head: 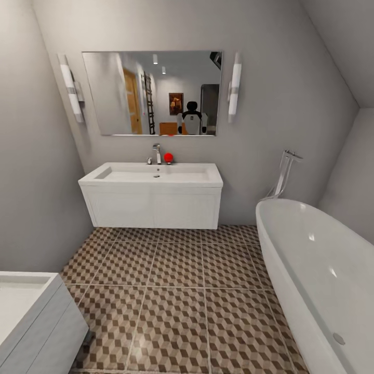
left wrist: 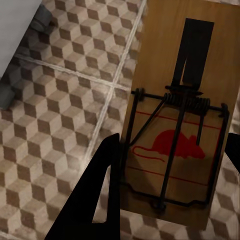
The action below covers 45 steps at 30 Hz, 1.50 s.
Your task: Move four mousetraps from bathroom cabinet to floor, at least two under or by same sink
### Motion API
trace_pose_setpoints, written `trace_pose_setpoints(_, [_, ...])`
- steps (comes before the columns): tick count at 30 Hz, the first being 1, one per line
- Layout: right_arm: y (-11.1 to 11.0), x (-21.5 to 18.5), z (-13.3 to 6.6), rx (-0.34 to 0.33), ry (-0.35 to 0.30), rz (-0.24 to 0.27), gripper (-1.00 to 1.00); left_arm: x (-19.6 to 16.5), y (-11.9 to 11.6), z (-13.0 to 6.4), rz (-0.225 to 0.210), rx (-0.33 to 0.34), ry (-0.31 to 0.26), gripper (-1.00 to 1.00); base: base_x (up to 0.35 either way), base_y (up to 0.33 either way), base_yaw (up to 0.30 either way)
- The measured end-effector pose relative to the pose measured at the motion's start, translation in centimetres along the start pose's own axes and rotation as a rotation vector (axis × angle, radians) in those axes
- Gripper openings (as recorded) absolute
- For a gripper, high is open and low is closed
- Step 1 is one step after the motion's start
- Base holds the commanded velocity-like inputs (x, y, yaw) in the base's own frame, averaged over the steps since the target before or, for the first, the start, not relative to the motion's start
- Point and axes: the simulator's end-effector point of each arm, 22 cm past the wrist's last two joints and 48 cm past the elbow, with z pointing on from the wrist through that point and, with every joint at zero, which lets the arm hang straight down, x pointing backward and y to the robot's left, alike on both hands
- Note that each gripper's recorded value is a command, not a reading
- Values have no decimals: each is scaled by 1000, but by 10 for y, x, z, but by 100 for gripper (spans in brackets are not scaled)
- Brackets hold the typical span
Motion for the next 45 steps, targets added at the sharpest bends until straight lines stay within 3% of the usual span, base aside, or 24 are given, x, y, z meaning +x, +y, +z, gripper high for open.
trace_pose_setpoints(10, [-3, -27, 4, 8, -63, -2, -100, -8, -15, 4, 9, 37, 9, -100, 0, 0, 0])
trace_pose_setpoints(11, [-1, -70, 7, 6, -154, 2, -100, 7, -50, 4, 257, 142, 130, -100, 0, 0, 0])
trace_pose_setpoints(12, [-1, -93, 8, 9, -197, 0, -100, -5, -87, 3, 535, 233, 157, -100, 0, 0, 0])
trace_pose_setpoints(13, [-1, -102, 8, 11, -211, -3, -100, -12, -89, 4, 551, 229, 145, -100, 0, 0, 0])
trace_pose_setpoints(17, [-6, -145, 7, 39, -243, -33, -100, -70, -90, 14, 446, 165, 36, -100, 0, 0, 0])
trace_pose_setpoints(21, [-12, -196, 1, 80, -270, -60, -100, -158, -76, 20, 267, 79, -93, -100, 0, 0, 0])
trace_pose_setpoints(23, [-14, -221, -5, 91, -301, -64, -100, -190, -70, 18, 212, 57, -122, -100, 0, 0, 0])
trace_pose_setpoints(25, [-15, -244, -12, 101, -331, -67, -100, -218, -66, 14, 184, 45, -136, -100, 0, 0, 0])
trace_pose_setpoints(28, [-20, -281, -21, 132, -365, -75, -100, -263, -69, -2, 171, 54, -153, -100, 0, 0, 0])
trace_pose_setpoints(31, [-24, -330, -28, 173, -394, -79, -100, -310, -81, -30, 171, 82, -182, -100, 0, 0, 0])
trace_pose_setpoints(33, [-20, -358, -31, 179, -414, -67, -100, -339, -89, -53, 178, 99, -196, -100, 0, 0, 0])
trace_pose_setpoints(36, [-12, -393, -35, 179, -430, -51, -100, -364, -95, -69, 189, 106, -199, -100, 0, 0, 0])
trace_pose_setpoints(38, [-4, -425, -41, 183, -433, -48, -100, -402, -106, -81, 192, 116, -228, -100, 0, 0, 0])
trace_pose_setpoints(40, [6, -455, -48, 191, -430, -57, -100, -441, -116, -88, 202, 117, -246, -100, 0, 0, 0])
trace_pose_setpoints(43, [21, -495, -59, 196, -437, -64, -100, -483, -121, -87, 225, 97, -222, -100, 0, 0, 0])
trace_pose_setpoints(45, [17, -521, -66, 216, -444, -76, -100, -508, -122, -83, 230, 81, -206, -100, 0, 0, 0])
